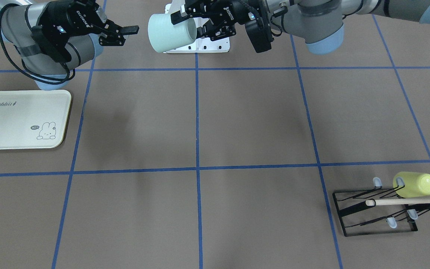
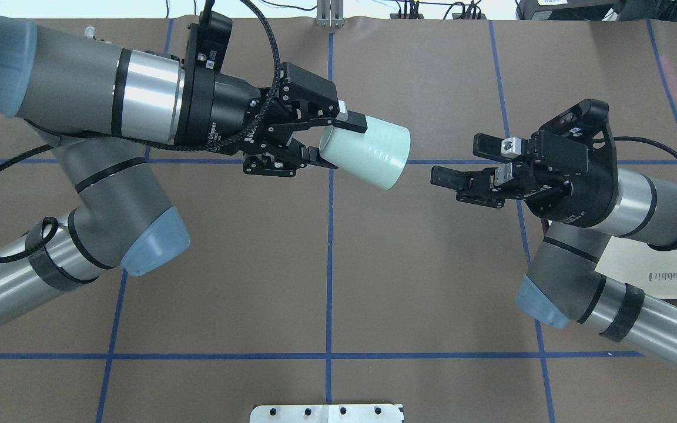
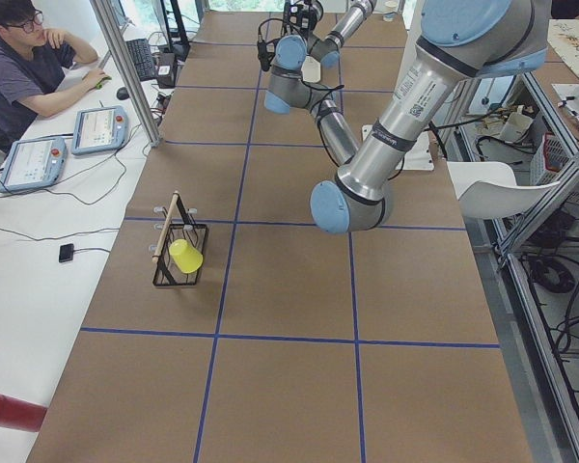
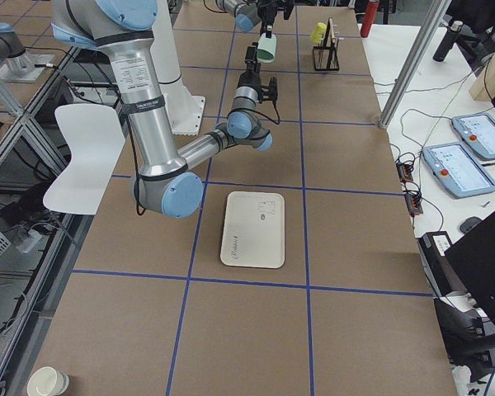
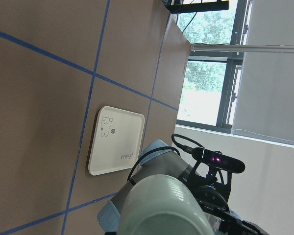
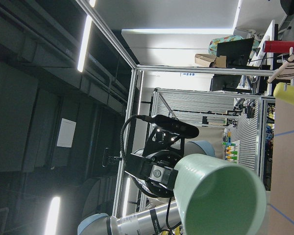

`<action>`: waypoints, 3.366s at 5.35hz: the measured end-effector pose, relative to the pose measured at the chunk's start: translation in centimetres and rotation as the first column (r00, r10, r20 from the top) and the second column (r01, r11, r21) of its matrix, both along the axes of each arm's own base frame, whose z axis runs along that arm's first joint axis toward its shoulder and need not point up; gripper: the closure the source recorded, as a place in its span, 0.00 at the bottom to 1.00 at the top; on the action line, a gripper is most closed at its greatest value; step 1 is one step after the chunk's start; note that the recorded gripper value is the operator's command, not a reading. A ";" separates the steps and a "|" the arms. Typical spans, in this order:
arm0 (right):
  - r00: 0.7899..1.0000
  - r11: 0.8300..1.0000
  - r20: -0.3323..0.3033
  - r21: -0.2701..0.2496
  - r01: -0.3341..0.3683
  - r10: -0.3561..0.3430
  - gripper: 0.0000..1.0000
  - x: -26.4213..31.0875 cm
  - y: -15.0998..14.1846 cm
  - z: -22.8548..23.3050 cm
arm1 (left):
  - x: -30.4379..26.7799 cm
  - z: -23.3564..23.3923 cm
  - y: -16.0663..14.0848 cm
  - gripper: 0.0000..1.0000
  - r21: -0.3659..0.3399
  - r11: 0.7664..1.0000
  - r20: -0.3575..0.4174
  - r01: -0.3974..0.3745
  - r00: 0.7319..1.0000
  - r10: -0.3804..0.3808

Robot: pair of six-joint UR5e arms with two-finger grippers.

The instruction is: Left arm grabs green cup and hands to right arm on tray

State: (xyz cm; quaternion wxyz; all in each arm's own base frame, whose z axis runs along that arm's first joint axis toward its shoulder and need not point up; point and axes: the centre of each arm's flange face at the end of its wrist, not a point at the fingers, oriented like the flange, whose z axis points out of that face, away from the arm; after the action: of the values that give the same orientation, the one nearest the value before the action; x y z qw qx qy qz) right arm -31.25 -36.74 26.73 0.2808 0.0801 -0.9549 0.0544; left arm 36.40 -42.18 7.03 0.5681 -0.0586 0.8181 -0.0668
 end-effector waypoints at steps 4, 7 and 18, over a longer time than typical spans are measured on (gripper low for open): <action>1.000 0.999 -0.010 -0.045 -0.007 0.007 0.04 -1.1 -0.7 -1.9 | 0.4 -0.4 0.7 0.99 0.002 1.000 -0.005 -0.023 1.000 0.023; 1.000 0.997 0.014 -0.078 -0.022 0.024 0.07 -1.1 -1.4 -2.9 | 0.8 -0.5 1.5 0.99 0.007 0.999 -0.009 -0.039 0.999 0.039; 0.994 0.999 -0.107 -0.033 0.006 -0.010 1.00 0.1 -1.2 -3.0 | 0.9 -0.5 1.8 0.00 0.037 0.999 -0.012 -0.036 0.999 0.037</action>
State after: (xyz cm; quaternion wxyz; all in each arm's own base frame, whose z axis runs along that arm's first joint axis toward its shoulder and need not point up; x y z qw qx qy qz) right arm -31.13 -37.90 23.69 0.3333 0.0745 -0.9377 0.0643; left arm 37.30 -40.35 6.49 0.5650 -0.0634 0.8216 -0.0410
